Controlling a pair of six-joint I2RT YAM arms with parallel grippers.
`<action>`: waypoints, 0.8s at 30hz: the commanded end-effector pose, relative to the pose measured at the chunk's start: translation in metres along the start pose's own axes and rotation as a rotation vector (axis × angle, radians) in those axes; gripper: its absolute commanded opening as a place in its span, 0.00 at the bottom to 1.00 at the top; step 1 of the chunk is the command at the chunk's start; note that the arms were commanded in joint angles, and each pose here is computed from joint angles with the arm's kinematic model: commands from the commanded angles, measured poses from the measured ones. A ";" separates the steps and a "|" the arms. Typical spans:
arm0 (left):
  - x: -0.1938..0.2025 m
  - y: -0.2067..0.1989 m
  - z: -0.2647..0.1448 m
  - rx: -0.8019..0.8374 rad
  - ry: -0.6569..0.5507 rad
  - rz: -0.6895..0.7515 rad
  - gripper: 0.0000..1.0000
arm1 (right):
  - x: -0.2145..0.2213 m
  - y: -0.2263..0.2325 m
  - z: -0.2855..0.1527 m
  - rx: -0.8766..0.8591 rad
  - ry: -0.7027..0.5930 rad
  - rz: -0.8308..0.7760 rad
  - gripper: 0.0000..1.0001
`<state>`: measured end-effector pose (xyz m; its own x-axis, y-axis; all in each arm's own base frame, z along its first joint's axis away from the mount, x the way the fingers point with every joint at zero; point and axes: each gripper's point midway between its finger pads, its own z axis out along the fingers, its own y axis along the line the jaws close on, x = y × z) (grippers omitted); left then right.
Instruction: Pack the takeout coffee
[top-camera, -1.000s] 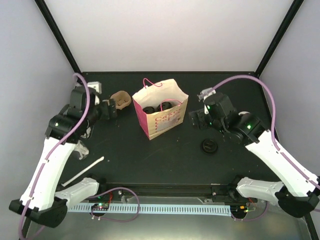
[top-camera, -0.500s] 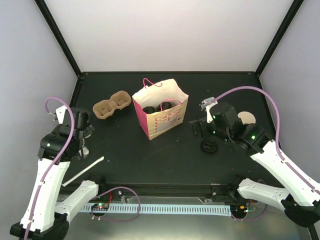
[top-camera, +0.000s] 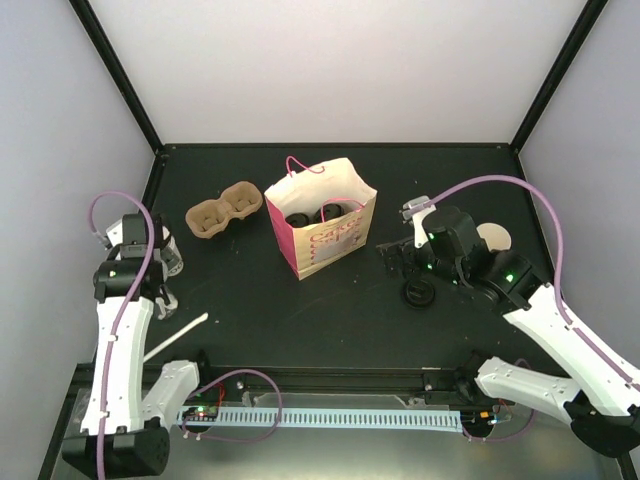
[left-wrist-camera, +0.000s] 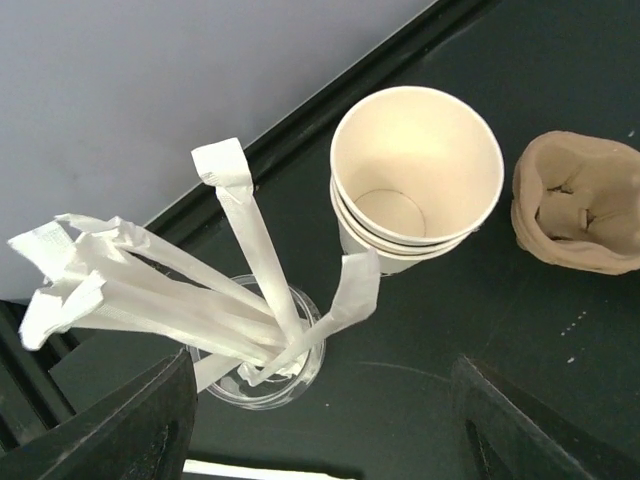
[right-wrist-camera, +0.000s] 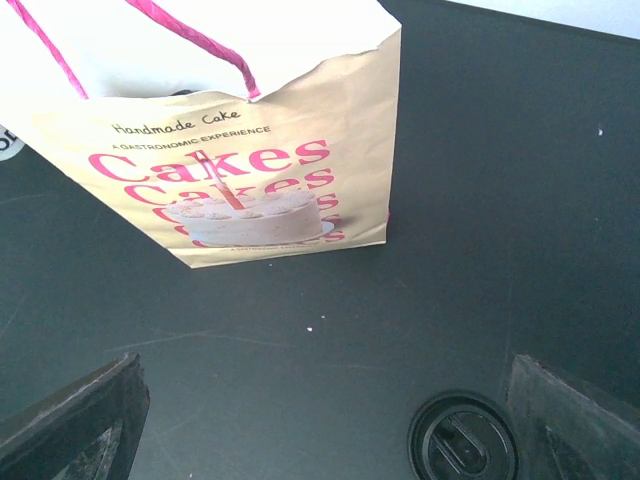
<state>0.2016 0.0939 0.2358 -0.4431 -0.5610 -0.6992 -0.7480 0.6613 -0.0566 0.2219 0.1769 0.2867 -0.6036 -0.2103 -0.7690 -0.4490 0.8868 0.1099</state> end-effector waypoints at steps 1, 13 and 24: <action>-0.006 -0.013 0.014 0.049 0.018 -0.011 0.72 | -0.002 0.002 -0.003 -0.019 -0.019 -0.001 1.00; -0.004 0.018 0.034 -0.155 0.042 -0.053 0.78 | -0.001 0.007 0.002 -0.041 -0.009 -0.004 1.00; -0.014 0.014 0.051 -0.176 0.003 -0.014 0.58 | 0.000 0.012 0.001 -0.073 -0.002 0.004 1.00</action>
<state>0.2139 0.1264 0.1994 -0.4582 -0.6021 -0.6539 -0.8230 0.5653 0.0561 0.2172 0.1840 0.2827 -0.6103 -0.2238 -0.7599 -0.4836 0.8650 0.1336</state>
